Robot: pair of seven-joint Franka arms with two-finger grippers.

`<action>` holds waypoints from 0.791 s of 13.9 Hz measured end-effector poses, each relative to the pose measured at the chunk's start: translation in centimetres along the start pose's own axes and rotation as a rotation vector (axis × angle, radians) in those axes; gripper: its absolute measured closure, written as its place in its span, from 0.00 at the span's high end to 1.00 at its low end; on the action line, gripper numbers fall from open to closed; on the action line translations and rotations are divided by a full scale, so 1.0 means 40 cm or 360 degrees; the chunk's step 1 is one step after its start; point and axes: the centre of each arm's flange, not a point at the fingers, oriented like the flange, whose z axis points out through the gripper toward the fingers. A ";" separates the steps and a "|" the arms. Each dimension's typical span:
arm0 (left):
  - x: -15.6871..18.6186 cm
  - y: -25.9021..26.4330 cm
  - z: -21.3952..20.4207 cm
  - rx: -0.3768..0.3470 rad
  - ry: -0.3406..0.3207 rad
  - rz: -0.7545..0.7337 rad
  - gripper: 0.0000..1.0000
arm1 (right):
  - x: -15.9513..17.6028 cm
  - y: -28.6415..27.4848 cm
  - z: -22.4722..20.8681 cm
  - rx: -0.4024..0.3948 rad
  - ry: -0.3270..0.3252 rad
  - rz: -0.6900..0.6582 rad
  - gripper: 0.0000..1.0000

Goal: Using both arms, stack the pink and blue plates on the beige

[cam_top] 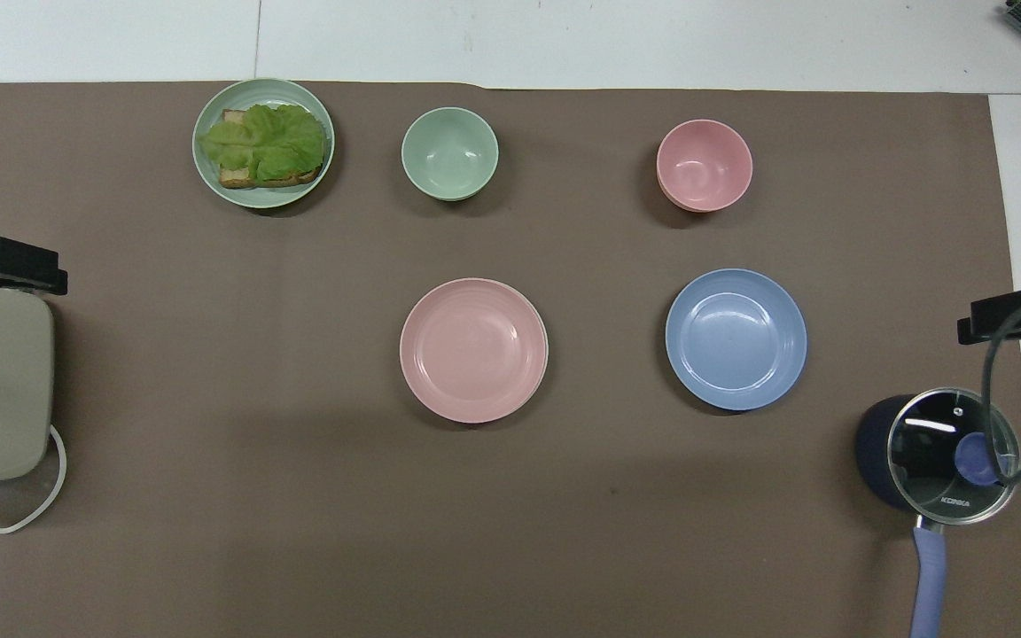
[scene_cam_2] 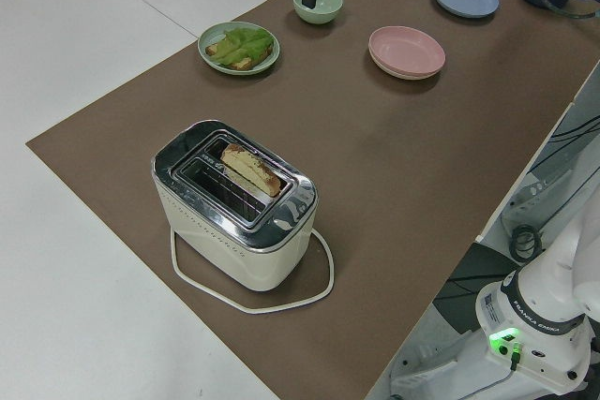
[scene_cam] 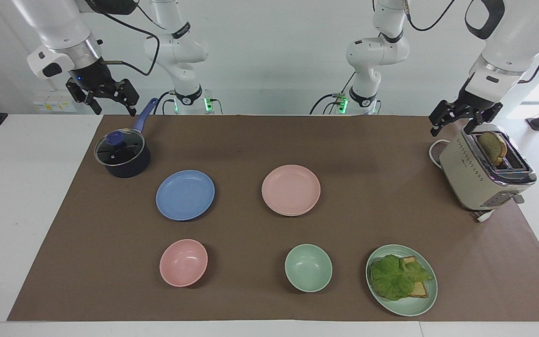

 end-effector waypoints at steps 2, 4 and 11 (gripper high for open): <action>0.000 -0.006 0.000 0.0000 -0.0001 -0.0011 1.00 | 0.000 0.000 0.000 0.0000 0.0000 0.0000 1.00; 0.001 -0.022 0.000 0.0000 0.0000 -0.0030 1.00 | 0.000 0.000 0.000 0.0000 0.0000 0.0000 1.00; 0.001 -0.027 0.000 0.0000 0.0000 -0.0036 1.00 | 0.000 0.001 0.000 0.0000 0.0000 0.0001 1.00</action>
